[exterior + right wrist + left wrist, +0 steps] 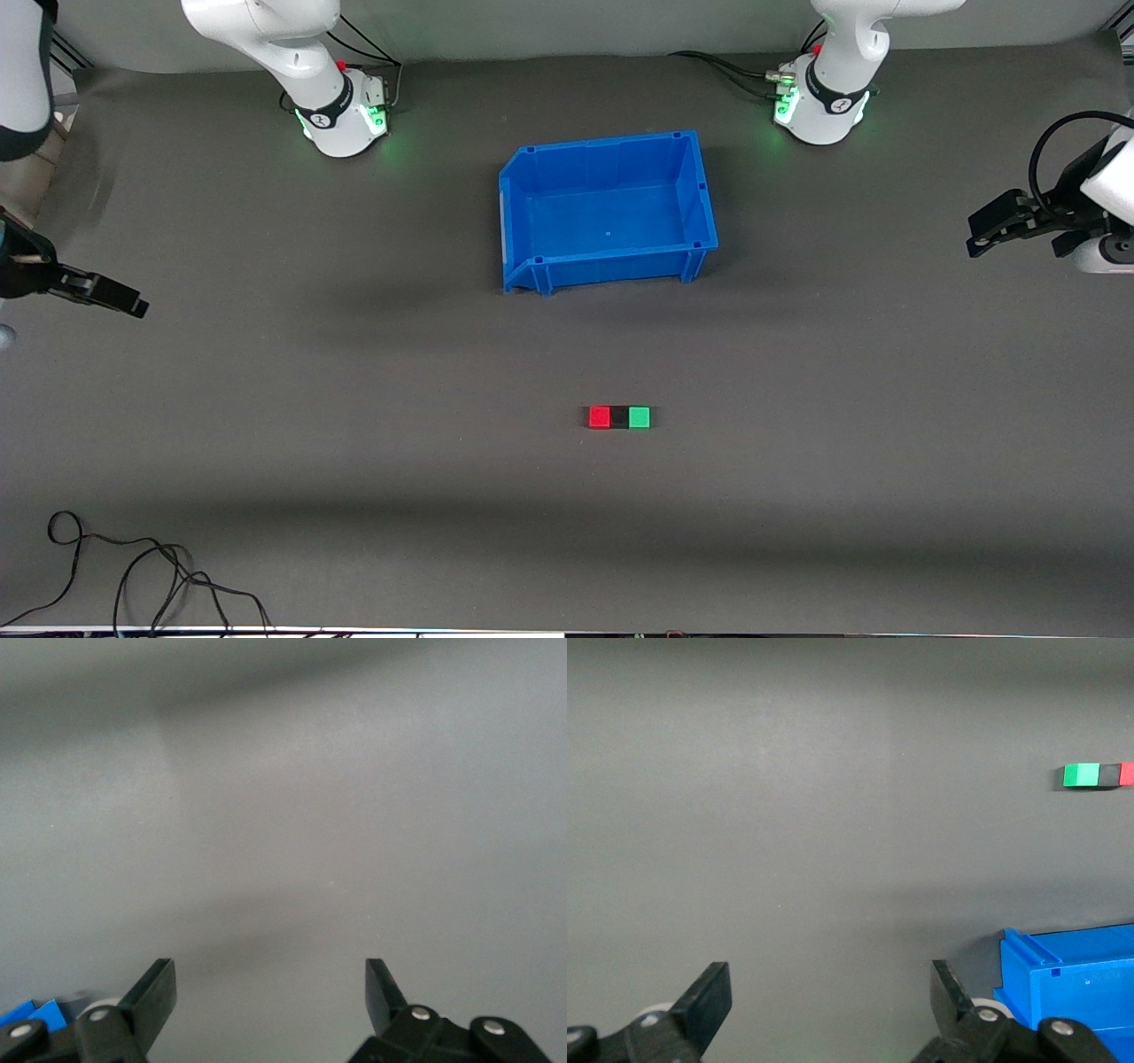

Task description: Attach green and red cubes to black cube

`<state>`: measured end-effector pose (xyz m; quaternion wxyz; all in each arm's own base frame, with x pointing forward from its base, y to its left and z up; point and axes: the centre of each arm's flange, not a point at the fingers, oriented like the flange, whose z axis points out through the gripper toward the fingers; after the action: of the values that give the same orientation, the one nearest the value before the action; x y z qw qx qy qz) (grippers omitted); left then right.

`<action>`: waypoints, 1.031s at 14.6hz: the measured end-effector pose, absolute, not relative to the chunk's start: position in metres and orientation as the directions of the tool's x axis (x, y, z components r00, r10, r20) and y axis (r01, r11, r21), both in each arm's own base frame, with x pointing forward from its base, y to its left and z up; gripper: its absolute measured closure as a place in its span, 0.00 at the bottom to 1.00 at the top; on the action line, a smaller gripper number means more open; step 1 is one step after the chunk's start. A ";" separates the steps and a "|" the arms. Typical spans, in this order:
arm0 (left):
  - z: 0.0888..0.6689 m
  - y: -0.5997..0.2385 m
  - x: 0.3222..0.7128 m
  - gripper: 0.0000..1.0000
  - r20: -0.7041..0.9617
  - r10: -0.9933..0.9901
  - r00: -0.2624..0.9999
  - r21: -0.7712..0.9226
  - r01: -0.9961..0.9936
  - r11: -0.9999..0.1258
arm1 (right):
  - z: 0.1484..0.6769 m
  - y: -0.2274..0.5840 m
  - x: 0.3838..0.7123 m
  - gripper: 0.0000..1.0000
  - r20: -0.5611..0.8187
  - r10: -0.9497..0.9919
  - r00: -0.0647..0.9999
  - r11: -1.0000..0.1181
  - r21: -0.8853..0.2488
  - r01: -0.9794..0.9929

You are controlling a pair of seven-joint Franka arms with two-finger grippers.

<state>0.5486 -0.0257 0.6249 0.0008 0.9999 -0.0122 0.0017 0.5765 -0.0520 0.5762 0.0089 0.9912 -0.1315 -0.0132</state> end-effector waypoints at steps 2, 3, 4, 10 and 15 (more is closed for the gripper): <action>0.624 -0.024 0.549 0.00 0.001 -0.031 1.000 0.000 -0.031 -1.000 | 0.580 -0.041 0.574 0.05 -0.019 -0.251 0.968 -0.968 0.017 -0.251; 0.623 -0.023 0.549 0.00 0.000 -0.035 0.999 -0.002 -0.035 -0.999 | 0.580 -0.035 0.574 0.05 -0.020 -0.259 0.966 -0.966 0.017 -0.259; 0.623 -0.022 0.549 0.00 0.000 -0.039 0.999 -0.010 -0.039 -0.999 | 0.579 -0.029 0.574 0.05 -0.022 -0.276 0.961 -0.961 0.018 -0.275; 0.619 -0.021 0.548 0.00 -0.009 -0.056 0.998 -0.033 -0.056 -0.998 | 0.577 0.005 0.575 0.05 -0.024 -0.297 0.954 -0.955 0.017 -0.297; 0.618 -0.022 0.547 0.00 -0.019 -0.059 0.998 -0.034 -0.060 -0.998 | 0.576 0.002 0.574 0.05 -0.032 -0.294 0.955 -0.956 0.003 -0.294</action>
<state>0.5475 -0.0217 0.6182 -0.0171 0.9994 -0.0297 -0.0089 0.5744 0.0019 0.5763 -0.0011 0.9888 -0.1485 -0.0158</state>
